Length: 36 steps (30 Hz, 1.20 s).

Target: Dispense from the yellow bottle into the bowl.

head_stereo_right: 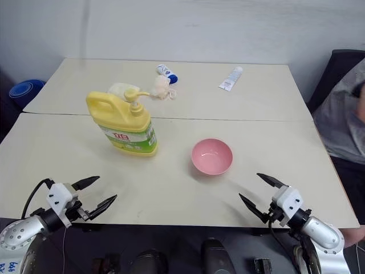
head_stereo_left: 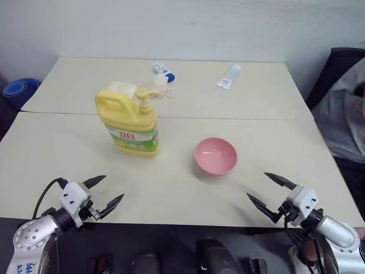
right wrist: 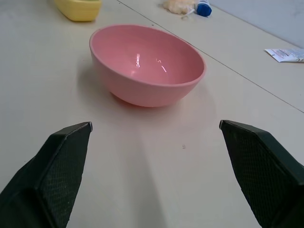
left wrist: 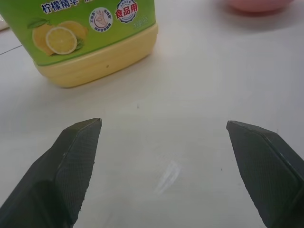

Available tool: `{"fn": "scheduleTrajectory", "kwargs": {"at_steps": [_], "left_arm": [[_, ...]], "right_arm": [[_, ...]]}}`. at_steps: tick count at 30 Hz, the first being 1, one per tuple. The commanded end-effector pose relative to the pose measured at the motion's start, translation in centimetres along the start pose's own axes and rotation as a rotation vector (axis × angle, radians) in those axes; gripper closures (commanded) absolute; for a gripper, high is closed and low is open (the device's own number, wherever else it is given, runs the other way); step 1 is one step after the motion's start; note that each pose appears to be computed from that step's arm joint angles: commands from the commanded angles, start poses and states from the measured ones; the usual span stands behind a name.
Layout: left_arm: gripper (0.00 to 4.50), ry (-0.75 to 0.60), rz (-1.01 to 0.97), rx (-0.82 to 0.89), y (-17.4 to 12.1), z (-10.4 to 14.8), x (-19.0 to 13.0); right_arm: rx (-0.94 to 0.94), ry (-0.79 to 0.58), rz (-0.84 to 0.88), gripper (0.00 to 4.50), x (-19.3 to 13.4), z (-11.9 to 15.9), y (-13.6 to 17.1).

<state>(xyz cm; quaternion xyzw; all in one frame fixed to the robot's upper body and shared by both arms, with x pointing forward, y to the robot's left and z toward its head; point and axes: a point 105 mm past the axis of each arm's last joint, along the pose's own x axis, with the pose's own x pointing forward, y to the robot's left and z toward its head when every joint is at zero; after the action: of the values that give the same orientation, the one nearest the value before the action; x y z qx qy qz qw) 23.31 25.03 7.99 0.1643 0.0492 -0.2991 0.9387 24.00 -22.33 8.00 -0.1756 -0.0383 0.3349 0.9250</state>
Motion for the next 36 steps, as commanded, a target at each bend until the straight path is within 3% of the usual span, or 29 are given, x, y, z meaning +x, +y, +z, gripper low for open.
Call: {"fn": "scheduleTrajectory", "kwargs": {"at_steps": [1, 4, 6, 11, 14, 21, 25, 30, 35, 36], "left_arm": [[0.03, -0.023, -0.001, 0.0, 0.0, 1.0, 0.4], [0.03, -0.052, -0.041, -0.011, 0.0, 1.8, 0.5], [0.03, -0.068, -0.22, -0.045, -1.1, 2.5, -0.3], [0.03, -0.087, -0.451, -0.06, -1.9, 5.1, -0.9], [0.03, -0.103, -0.537, -0.018, -2.6, 5.9, -0.7], [0.03, -0.215, -0.507, 0.019, -2.1, 9.1, 1.2], [0.0, -0.256, -0.472, -0.007, -1.5, 10.5, 1.6], [0.0, -0.269, -0.459, -0.013, -1.1, 11.3, 1.8], [0.0, -0.328, -0.451, -0.048, -0.4, 13.3, 1.8], [0.0, -0.34, -0.452, -0.058, -0.3, 13.7, 1.8]], "right_arm": [[-0.02, -0.028, -0.004, 0.0, 0.1, 1.0, -0.4], [-0.016, -0.072, 0.073, 0.0, 1.5, 2.6, 0.3], [0.001, -0.089, 0.157, 0.0, 3.4, 4.3, 1.2], [-0.037, 0.005, 0.242, 0.0, 7.7, 5.5, 2.3], [-0.042, 0.093, 0.239, 0.0, 9.8, 4.8, 2.7], [-0.055, 0.238, 0.257, 0.0, 12.4, 2.3, 3.9], [-0.069, 0.258, 0.253, 0.97, 13.3, 1.9, 4.1], [-0.096, 0.261, 0.258, 2.74, 14.2, 2.1, 4.0], [-0.128, 0.196, 0.294, 4.49, 14.8, 4.4, 3.2], [-0.133, 0.188, 0.302, 4.49, 14.9, 4.9, 3.1]]}}
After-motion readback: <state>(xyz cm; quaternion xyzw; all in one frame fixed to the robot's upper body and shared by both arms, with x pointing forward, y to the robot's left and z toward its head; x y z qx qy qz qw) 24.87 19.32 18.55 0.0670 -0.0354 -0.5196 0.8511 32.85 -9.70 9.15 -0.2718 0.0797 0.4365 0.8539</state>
